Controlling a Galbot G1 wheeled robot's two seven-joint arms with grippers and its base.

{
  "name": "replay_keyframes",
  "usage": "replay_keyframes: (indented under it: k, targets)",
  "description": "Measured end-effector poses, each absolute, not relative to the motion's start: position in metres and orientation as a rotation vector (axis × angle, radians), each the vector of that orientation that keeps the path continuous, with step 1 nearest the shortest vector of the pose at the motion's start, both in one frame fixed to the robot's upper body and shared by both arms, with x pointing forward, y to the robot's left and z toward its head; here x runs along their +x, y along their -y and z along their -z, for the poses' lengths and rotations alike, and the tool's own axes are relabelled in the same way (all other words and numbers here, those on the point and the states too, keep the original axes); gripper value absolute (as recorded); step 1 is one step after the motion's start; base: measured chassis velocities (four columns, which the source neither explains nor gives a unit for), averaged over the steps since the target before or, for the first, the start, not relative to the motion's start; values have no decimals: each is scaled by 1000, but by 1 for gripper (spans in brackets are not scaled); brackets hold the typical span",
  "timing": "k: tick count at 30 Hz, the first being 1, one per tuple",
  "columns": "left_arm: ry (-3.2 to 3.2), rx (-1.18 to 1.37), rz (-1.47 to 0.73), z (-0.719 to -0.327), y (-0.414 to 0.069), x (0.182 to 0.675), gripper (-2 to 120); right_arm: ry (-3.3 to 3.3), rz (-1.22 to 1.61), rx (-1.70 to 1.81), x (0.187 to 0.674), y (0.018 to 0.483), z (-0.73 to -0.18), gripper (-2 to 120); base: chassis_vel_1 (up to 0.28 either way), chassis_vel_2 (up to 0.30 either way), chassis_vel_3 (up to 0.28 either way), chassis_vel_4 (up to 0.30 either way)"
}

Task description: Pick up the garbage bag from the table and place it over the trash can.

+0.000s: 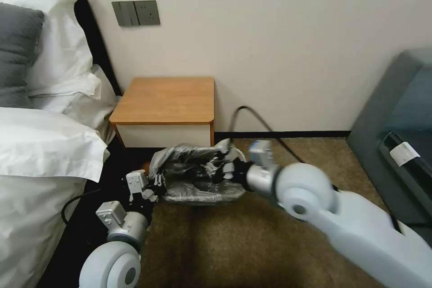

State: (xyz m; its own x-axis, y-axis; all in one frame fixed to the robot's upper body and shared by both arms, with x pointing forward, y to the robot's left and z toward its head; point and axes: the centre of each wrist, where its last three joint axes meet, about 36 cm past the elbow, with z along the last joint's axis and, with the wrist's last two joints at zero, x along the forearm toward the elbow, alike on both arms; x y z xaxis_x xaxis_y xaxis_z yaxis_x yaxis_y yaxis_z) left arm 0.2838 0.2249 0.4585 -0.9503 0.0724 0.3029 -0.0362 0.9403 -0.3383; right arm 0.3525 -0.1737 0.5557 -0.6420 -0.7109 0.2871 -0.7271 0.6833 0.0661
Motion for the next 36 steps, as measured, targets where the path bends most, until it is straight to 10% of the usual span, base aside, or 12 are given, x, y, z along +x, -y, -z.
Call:
replay_keyframes:
  k: [7,36]
  targets:
    - [2694,22,-473,-452,-227,288,7,2907,-177,816,326,208,-525,7,0,0,0,0]
    - [2497,13,-463,-388,-207,292,7,3152,-183,197,238,220,-430,100,0,0,0,0]
